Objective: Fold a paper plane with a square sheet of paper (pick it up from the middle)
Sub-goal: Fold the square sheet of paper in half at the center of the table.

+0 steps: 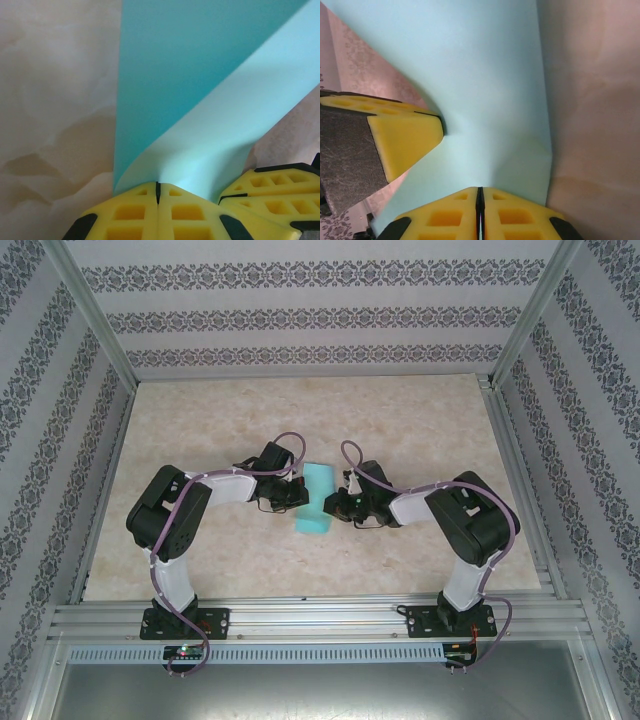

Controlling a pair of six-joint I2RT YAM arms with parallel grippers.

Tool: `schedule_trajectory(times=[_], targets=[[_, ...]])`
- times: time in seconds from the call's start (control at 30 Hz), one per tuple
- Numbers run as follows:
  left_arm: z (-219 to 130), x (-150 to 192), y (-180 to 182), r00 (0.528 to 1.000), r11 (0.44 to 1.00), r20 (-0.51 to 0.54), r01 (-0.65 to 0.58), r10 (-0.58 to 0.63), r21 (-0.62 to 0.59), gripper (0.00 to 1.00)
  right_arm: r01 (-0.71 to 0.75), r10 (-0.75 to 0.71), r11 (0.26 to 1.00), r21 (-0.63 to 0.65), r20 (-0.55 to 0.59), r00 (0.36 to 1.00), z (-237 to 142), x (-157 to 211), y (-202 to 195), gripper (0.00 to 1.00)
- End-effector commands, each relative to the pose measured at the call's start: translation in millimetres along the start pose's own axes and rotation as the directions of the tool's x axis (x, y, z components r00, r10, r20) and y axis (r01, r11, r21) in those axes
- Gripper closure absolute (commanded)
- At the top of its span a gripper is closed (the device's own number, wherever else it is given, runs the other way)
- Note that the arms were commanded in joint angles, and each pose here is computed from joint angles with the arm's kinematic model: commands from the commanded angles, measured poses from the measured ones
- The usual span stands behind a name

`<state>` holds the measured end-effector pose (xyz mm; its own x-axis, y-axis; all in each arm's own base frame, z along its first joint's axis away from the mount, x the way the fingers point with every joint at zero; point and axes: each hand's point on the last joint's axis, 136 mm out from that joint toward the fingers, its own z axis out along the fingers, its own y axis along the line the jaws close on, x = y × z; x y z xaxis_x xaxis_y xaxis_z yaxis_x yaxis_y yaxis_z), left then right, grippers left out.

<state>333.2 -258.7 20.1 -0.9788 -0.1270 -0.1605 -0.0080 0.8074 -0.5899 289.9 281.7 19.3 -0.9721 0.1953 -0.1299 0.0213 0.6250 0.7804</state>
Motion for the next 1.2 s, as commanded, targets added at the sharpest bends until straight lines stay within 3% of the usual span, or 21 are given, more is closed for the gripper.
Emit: schedule_trajectory(times=[0.0, 0.33, 0.87, 1.17], targets=[[10.3, 19.2, 18.7, 0.998, 0.997, -0.067, -0.002, -0.003, -0.074, 1.0, 0.001, 0.001, 0.998, 0.069, -0.03, 1.0, 5.2, 15.6, -26.0, 0.89], [9.7, 18.9, 18.3, 0.998, 0.997, -0.066, -0.003, -0.002, -0.074, 1.0, 0.07, -0.07, 0.997, -0.017, 0.002, 0.998, -12.6, 6.3, 25.5, 0.89], [8.2, 22.5, 20.3, 0.997, 0.997, -0.074, -0.006, 0.0, -0.08, 1.0, 0.019, -0.012, 0.994, 0.103, -0.07, 0.997, 5.5, 42.9, -26.9, 0.87], [8.5, 23.2, 21.4, 0.997, 0.997, -0.073, -0.006, 0.0, -0.081, 1.0, 0.071, -0.072, 0.997, -0.016, -0.035, 0.997, -14.1, 32.1, 21.9, 0.87]])
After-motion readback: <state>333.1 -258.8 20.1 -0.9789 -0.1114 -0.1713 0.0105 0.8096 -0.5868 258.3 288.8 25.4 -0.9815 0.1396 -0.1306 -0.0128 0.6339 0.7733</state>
